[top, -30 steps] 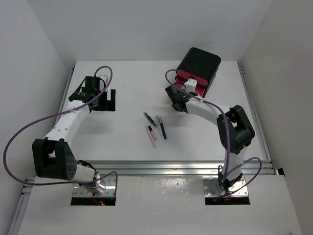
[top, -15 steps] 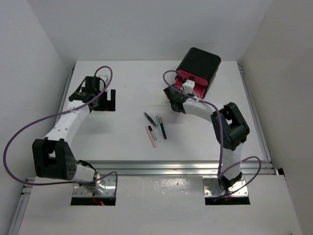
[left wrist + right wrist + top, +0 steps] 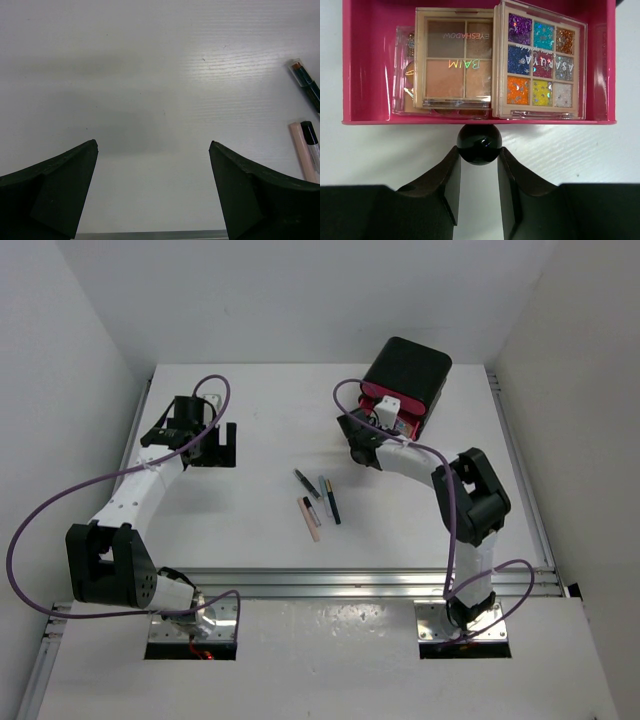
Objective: Organize the makeup
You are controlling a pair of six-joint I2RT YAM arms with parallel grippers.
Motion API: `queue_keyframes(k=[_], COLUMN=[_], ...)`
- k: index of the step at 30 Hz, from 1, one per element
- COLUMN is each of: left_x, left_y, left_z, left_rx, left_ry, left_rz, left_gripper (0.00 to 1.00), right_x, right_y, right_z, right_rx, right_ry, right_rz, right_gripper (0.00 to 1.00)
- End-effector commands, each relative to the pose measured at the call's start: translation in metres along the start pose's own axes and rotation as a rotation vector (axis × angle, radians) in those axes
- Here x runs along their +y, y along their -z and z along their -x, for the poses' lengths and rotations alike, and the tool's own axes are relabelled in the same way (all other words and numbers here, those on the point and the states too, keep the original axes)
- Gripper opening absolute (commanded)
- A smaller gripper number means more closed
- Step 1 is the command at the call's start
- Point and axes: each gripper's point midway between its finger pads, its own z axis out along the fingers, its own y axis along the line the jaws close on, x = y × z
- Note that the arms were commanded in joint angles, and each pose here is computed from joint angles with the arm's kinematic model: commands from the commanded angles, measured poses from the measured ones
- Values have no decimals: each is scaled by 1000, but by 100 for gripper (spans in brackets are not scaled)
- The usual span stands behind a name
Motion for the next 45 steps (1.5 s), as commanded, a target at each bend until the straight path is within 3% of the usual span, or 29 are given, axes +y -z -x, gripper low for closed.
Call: queue_keyframes(k=[1, 18, 35, 38, 39, 40, 45], left_x=[-3, -2, 0, 2, 2, 2, 2], left_y=[1, -3, -9, -9, -11, -11, -15], left_z=[6, 1, -2, -2, -4, -4, -4], left_rx=[-26, -8, 9, 9, 18, 18, 27], left_ry=[-11, -11, -22, -22, -22, -22, -23], left_rz=[-10, 1, 11, 20, 20, 20, 21], left_gripper=[100, 100, 100, 100, 100, 100, 100], right_x=[4, 9, 12, 11, 8, 9, -5], right_y=[5, -31, -63, -60, -57, -55, -46], right_z=[56, 101, 117, 110, 103, 99, 73], right_rx=[-147, -239, -337, -318, -304, -294, -210], right_ry=[-68, -45, 10, 4, 10, -3, -36], right_rz=[3, -18, -30, -23, -13, 1, -16], right_gripper=[4, 6, 10, 18, 31, 37, 60])
